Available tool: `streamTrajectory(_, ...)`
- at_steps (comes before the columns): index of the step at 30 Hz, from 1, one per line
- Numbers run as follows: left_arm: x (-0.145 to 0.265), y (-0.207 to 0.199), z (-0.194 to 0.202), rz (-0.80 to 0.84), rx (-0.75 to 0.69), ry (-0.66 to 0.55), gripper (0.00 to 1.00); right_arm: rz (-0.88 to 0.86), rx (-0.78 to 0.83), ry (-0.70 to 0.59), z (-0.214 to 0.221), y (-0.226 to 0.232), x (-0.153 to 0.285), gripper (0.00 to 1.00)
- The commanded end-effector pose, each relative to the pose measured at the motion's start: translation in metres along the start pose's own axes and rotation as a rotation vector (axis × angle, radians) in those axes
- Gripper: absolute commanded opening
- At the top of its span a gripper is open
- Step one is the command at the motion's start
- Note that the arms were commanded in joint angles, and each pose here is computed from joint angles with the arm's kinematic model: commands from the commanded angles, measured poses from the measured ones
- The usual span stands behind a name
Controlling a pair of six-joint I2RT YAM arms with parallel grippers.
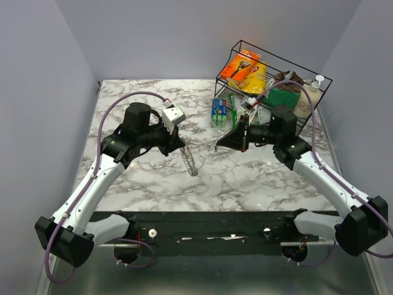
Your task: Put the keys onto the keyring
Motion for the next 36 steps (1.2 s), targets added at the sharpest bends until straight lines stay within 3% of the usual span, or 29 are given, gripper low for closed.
streamTrajectory(1, 0.006, -0.014, -0.02, 0.055, -0.052, -0.071, 0.0, -0.03, 0.056, -0.013, -0.017, 0.006, -0.013, 0.01)
streamTrajectory(36, 0.005, -0.024, -0.017, 0.1, -0.037, -0.09, 0.0, -0.099, 0.161, 0.098, -0.026, 0.024, -0.084, 0.01)
Point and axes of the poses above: each gripper's point midway between its finger pads, its own x axis back along the fingers, its own y axis along the line the jaws close on, z = x × y, the point moved 4 cm from there along x, back along the fingers, and after that the axes turned 9 degrees about x, right-handed, at the moved point
